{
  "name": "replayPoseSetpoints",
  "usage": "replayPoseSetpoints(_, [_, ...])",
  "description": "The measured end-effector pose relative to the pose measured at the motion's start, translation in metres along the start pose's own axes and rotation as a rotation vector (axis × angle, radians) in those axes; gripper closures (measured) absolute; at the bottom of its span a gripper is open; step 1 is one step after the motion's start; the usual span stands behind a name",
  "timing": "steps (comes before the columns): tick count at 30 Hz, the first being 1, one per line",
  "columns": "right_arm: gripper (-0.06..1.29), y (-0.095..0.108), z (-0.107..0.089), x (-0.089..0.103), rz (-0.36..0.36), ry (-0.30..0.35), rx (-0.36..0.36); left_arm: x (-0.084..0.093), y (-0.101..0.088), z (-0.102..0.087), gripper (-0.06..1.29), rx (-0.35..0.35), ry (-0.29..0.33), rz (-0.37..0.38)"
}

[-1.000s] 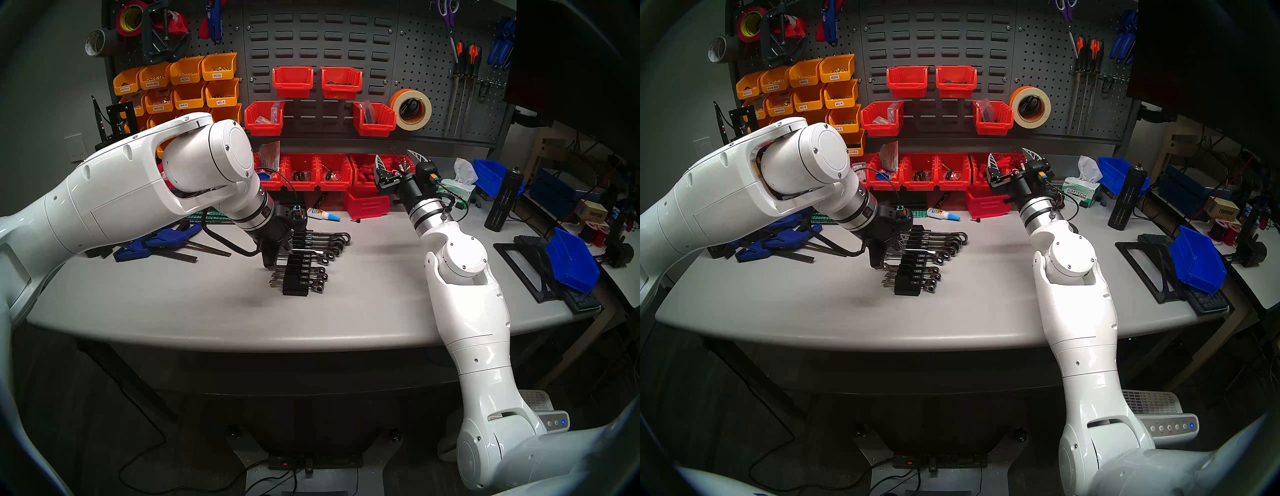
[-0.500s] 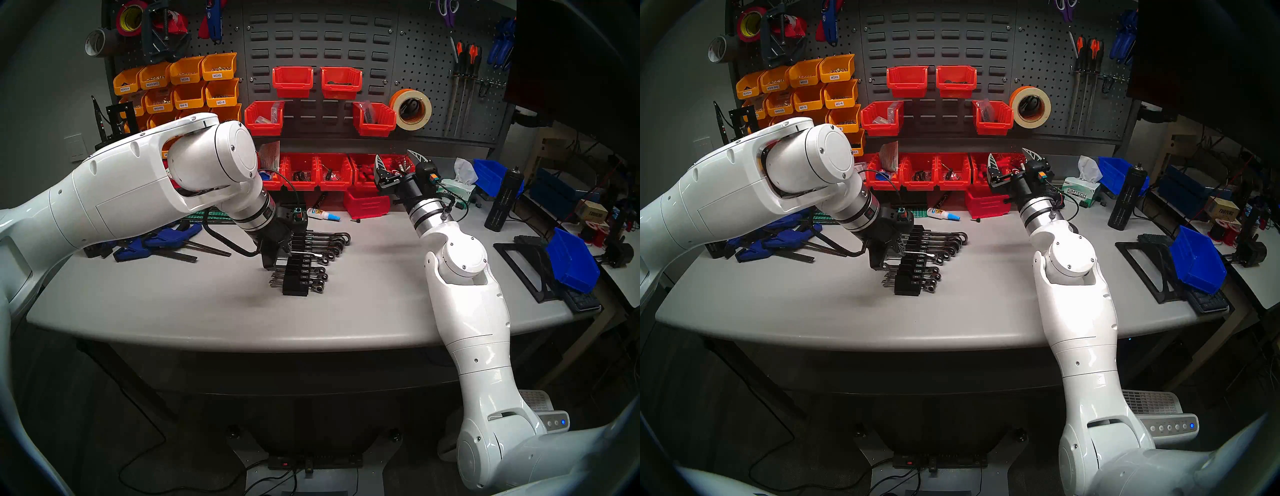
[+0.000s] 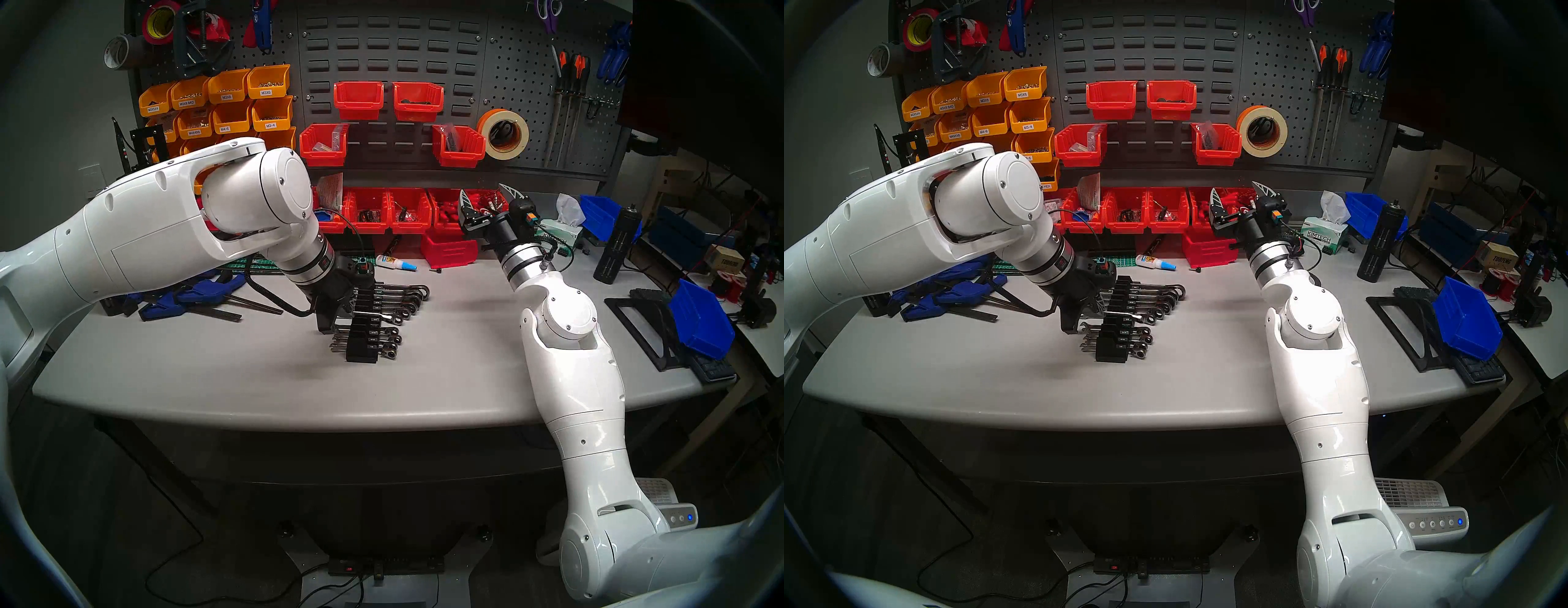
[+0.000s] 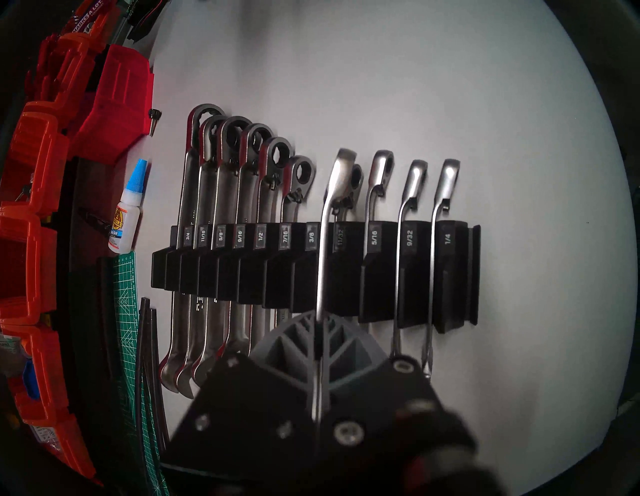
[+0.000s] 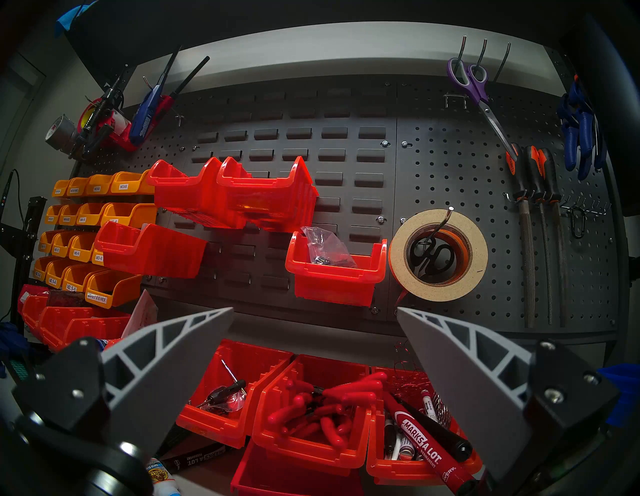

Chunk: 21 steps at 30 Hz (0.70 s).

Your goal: Put the wrenches on the table into the correct slot in the case

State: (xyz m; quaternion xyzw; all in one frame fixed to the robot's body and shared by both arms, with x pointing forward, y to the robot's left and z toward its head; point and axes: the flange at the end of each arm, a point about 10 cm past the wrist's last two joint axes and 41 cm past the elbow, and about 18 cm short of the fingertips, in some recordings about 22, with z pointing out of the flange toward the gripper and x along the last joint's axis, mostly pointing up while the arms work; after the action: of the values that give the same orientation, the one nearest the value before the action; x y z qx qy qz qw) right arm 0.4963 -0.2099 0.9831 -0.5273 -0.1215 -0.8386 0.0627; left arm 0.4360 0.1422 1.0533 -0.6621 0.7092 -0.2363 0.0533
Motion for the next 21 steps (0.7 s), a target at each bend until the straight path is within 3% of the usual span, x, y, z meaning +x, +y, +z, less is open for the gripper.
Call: replayPoseSetpoints(21, [-0.01,0.0,0.0,0.0,0.0,0.0,0.0,0.0024,-0.0062,0.0049,1.25,-0.014,-0.014,0.01])
